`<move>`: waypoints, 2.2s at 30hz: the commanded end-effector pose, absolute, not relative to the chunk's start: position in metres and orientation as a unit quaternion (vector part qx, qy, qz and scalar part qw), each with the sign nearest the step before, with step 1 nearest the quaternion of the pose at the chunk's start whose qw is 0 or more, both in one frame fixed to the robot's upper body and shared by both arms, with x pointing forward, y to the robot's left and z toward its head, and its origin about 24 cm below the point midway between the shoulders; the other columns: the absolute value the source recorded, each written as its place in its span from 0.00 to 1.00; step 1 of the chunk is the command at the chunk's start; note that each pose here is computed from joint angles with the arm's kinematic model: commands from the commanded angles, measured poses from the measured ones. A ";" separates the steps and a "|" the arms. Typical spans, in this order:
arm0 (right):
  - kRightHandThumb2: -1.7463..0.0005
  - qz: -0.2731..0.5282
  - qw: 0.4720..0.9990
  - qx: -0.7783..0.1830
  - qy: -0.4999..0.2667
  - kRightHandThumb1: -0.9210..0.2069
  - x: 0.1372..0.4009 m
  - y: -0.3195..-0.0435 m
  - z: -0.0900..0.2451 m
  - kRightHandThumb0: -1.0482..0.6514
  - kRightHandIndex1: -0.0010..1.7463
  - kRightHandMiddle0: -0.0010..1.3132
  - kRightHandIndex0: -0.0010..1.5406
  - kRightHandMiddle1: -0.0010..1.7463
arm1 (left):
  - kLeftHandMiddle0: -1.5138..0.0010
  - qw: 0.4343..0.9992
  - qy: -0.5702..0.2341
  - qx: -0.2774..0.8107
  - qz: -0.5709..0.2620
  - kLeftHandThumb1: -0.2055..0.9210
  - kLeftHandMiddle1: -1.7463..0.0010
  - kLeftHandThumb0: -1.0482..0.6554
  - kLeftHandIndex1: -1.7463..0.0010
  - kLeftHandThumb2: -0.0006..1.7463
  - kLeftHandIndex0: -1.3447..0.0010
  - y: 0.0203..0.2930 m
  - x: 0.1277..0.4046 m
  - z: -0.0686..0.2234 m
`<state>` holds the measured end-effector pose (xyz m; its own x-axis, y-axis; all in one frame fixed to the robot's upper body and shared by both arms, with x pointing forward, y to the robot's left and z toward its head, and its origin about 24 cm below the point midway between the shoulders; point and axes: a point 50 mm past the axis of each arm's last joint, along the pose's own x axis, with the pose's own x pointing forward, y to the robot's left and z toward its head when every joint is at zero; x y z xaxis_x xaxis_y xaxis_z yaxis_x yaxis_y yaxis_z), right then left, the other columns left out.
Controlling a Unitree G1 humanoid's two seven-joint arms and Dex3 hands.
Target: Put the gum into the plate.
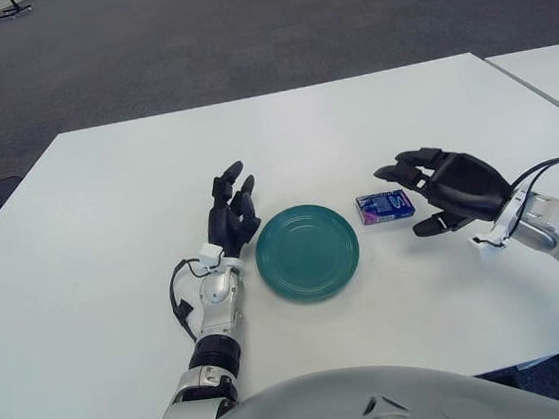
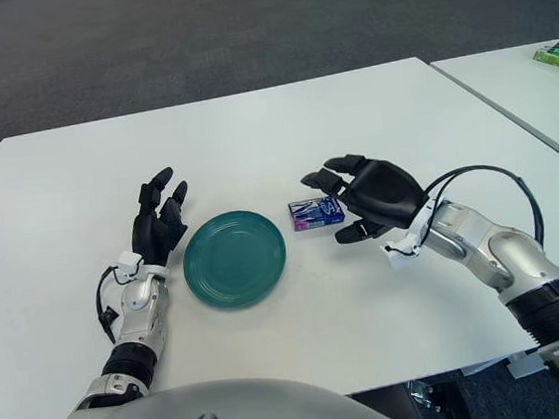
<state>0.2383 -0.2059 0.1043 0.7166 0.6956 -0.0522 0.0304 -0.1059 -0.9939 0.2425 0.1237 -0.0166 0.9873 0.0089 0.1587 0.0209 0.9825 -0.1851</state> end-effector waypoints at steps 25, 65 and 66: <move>0.70 0.101 0.670 -0.653 -0.339 0.00 0.281 -0.163 0.114 0.11 0.00 0.00 0.21 0.28 | 0.63 0.983 0.034 -0.175 0.030 1.00 0.98 0.14 0.53 0.38 0.94 0.103 0.201 -0.062; 0.62 0.210 0.657 -0.693 -0.211 0.00 0.282 -0.153 0.052 0.02 0.00 0.00 0.20 0.30 | 0.63 0.985 0.031 -0.168 0.029 1.00 0.98 0.15 0.52 0.39 0.91 0.101 0.199 -0.059; 0.62 0.210 0.659 -0.692 -0.210 0.00 0.282 -0.153 0.052 0.02 0.00 0.00 0.20 0.30 | 0.63 0.984 0.033 -0.170 0.029 1.00 0.98 0.15 0.52 0.39 0.91 0.102 0.199 -0.060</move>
